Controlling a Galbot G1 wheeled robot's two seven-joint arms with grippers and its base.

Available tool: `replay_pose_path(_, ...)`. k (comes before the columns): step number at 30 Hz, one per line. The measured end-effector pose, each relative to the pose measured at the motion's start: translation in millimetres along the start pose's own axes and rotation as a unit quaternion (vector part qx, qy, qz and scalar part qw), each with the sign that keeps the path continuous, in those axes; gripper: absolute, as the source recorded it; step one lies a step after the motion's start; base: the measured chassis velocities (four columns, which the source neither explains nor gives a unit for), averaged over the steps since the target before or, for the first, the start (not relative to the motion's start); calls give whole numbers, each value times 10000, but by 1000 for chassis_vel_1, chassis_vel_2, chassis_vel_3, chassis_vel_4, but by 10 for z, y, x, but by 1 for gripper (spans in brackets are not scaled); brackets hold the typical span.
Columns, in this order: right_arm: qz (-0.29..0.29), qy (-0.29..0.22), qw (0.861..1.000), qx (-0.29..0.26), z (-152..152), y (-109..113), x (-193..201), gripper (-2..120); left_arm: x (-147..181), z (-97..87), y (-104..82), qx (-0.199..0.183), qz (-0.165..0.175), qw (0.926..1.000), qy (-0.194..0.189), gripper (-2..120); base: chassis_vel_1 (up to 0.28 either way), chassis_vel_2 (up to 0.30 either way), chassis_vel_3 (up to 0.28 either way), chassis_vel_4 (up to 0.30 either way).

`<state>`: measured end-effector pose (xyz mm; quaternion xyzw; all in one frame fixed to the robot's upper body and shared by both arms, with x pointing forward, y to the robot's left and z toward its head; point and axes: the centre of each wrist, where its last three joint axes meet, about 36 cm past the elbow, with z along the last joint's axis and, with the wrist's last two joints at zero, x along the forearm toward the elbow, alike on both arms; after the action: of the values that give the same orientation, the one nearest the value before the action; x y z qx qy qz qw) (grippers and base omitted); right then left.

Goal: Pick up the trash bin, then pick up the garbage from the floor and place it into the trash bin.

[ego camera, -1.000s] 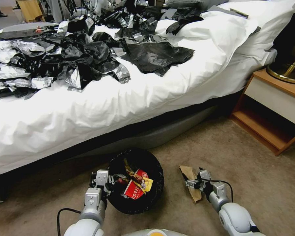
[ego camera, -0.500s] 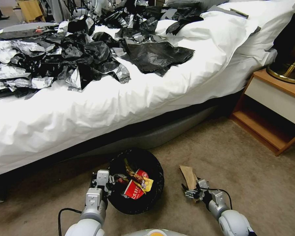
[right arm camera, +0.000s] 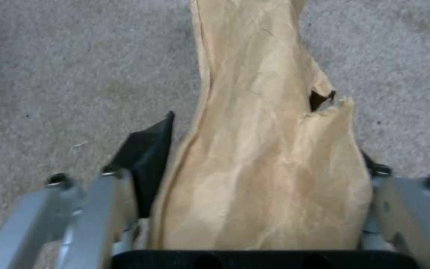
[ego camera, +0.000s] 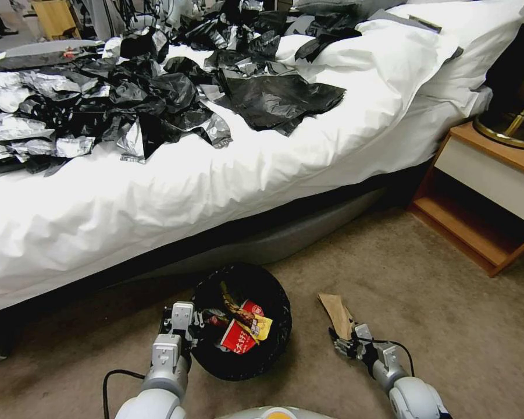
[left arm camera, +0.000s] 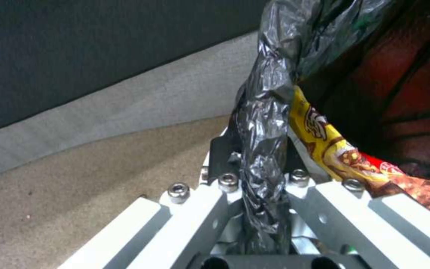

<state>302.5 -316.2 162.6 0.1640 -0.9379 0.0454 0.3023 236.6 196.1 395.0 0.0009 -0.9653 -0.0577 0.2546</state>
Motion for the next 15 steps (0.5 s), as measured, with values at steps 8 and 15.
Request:
replay_pose_path(8, 52, -61, 10000, 21, -12, -10, -3, 28, -3, 3, -2, -1, 4, 10000, 2, 0, 0, 0, 0, 0)
replay_pose_path(15, 93, -117, 9999, 40, -12, -16, 0, 5, -8, 5, -4, -1, 8, 10000, -1, 0, 0, 0, 0, 0)
